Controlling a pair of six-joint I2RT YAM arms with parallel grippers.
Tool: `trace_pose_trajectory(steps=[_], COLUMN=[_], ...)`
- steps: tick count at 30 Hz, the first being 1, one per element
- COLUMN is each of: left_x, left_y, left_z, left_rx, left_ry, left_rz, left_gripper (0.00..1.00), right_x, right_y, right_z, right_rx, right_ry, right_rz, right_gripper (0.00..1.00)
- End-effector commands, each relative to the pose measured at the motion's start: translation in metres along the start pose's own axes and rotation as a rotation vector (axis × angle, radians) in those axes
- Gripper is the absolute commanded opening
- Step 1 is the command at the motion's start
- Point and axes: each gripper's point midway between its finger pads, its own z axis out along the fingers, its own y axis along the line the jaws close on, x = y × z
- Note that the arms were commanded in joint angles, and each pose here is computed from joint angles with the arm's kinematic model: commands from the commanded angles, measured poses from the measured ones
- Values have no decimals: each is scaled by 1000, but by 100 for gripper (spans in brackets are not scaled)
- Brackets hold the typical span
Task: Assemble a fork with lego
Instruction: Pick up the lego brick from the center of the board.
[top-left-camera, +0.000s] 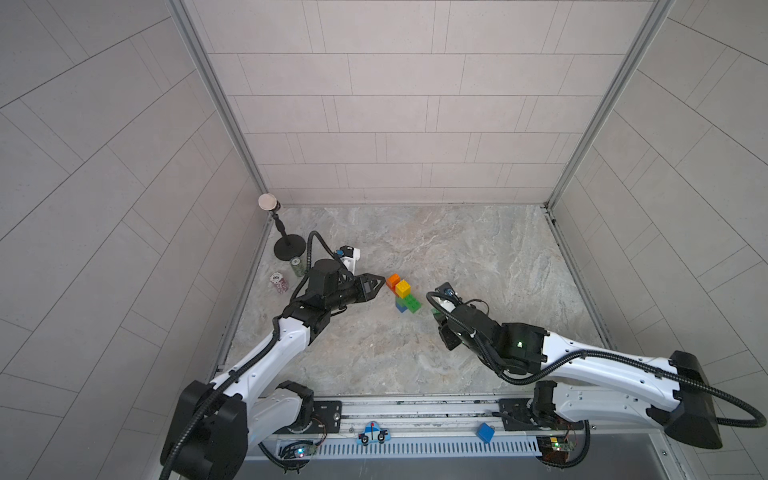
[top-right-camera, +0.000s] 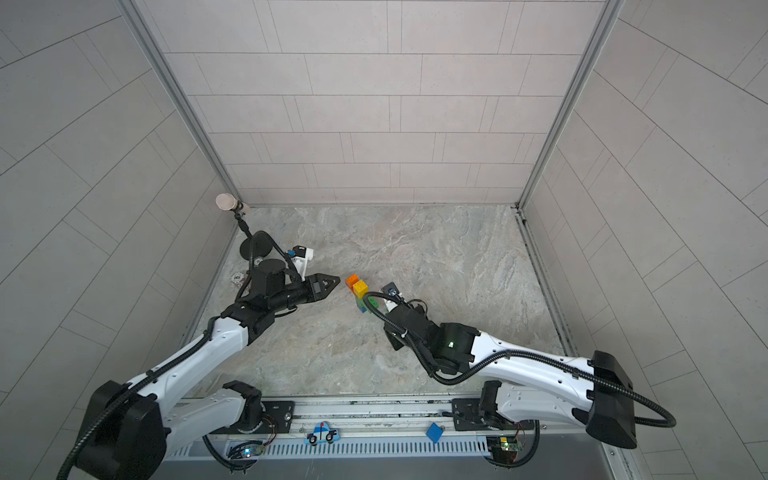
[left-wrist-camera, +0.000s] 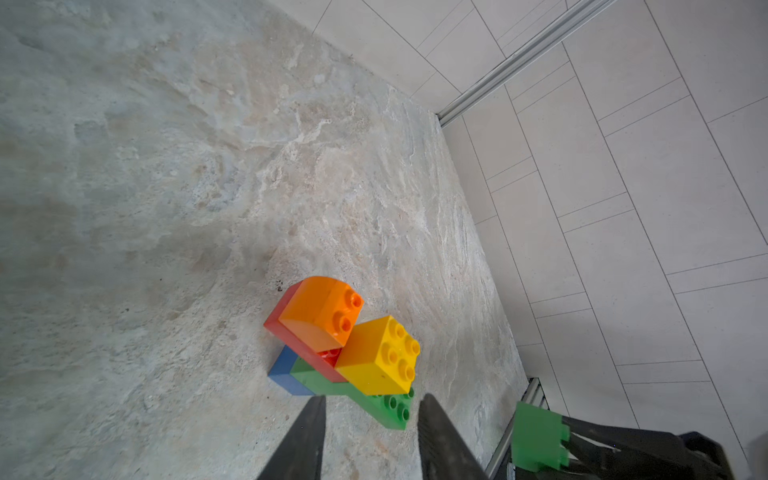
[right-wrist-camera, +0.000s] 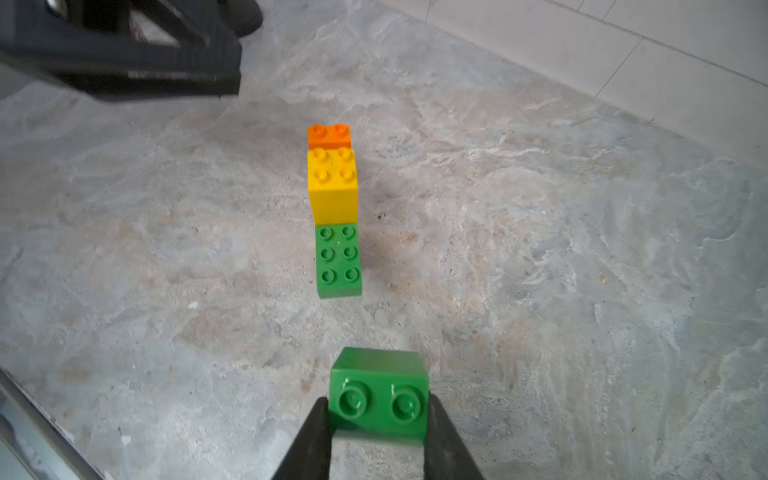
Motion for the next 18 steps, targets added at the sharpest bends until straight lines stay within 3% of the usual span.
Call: trace_pose_trajectory(steps=[1, 6, 18], left_x=[-17, -22, -17], left_y=[-13, -5, 4], left_z=[1, -3, -14], left_rx=[26, -23, -67], left_ry=[-43, -81, -89], left_rz=[54, 47, 39], left_gripper=[42, 42, 42], right_x=[15, 14, -8], right_y=[27, 57, 72], right_z=[8, 27, 55], right_rx=[-162, -266, -266], right_ry=[36, 54, -38], right_rz=[-110, -189, -222], right_gripper=[0, 0, 0])
